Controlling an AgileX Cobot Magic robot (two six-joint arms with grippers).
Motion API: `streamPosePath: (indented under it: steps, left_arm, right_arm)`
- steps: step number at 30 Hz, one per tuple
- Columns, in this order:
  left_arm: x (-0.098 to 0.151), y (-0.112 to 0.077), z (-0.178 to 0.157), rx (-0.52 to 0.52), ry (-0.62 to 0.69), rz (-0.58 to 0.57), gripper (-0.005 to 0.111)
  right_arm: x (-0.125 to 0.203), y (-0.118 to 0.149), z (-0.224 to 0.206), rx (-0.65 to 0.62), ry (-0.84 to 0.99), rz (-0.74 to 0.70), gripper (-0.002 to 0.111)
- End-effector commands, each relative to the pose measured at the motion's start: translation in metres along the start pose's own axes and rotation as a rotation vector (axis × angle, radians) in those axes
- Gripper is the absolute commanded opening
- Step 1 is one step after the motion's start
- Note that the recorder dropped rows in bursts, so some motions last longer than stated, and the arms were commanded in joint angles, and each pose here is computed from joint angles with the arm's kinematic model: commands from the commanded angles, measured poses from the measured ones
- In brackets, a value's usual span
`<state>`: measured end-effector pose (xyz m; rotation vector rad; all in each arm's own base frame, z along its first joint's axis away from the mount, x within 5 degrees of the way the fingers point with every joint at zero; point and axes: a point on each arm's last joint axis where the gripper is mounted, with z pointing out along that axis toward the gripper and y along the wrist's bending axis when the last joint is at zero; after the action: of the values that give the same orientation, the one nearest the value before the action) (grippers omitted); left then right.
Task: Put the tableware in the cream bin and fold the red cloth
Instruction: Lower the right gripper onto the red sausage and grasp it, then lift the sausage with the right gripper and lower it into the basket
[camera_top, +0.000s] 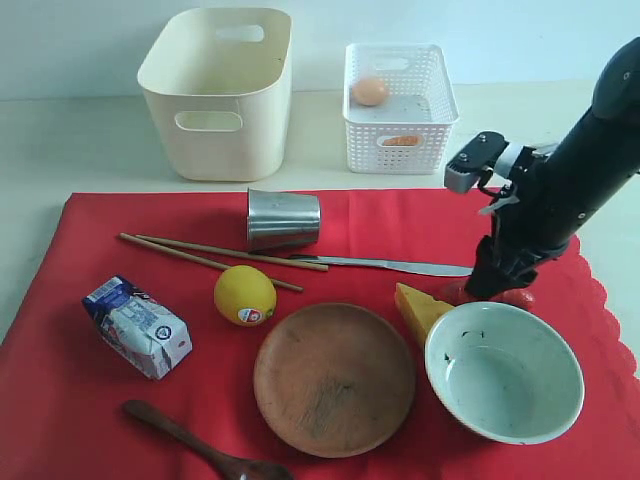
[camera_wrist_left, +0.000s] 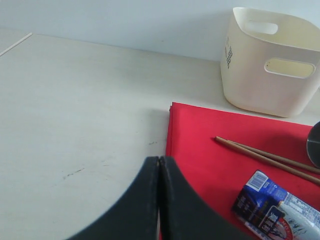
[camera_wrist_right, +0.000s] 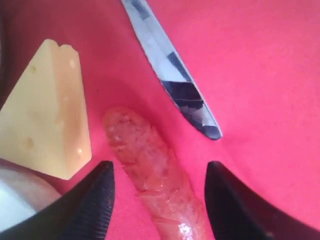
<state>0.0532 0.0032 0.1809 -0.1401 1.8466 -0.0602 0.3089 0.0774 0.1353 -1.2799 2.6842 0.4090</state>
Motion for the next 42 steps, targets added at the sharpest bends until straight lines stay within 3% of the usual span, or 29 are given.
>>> streamPosePath:
  steps: [1, 13, 24, 42]
  left_arm:
    - [0.000, 0.000, 0.000, -0.001, -0.010, 0.003, 0.000]
    - [0.000, 0.000, 0.000, -0.001, -0.010, 0.003, 0.000]
    - [0.000, 0.000, 0.000, -0.001, -0.010, 0.003, 0.000]
    - [0.000, 0.000, 0.000, -0.001, -0.010, 0.003, 0.000]
  right_arm:
    - [0.002, -0.001, 0.007, -0.025, 0.007, -0.035, 0.053]
    - [0.003, -0.006, 0.018, -0.022, 0.019, -0.024, 0.049]
    - [0.002, -0.009, 0.018, 0.009, 0.010, -0.031, 0.000]
    - [-0.008, 0.005, -0.036, 0.117, -0.114, -0.071, 0.000]
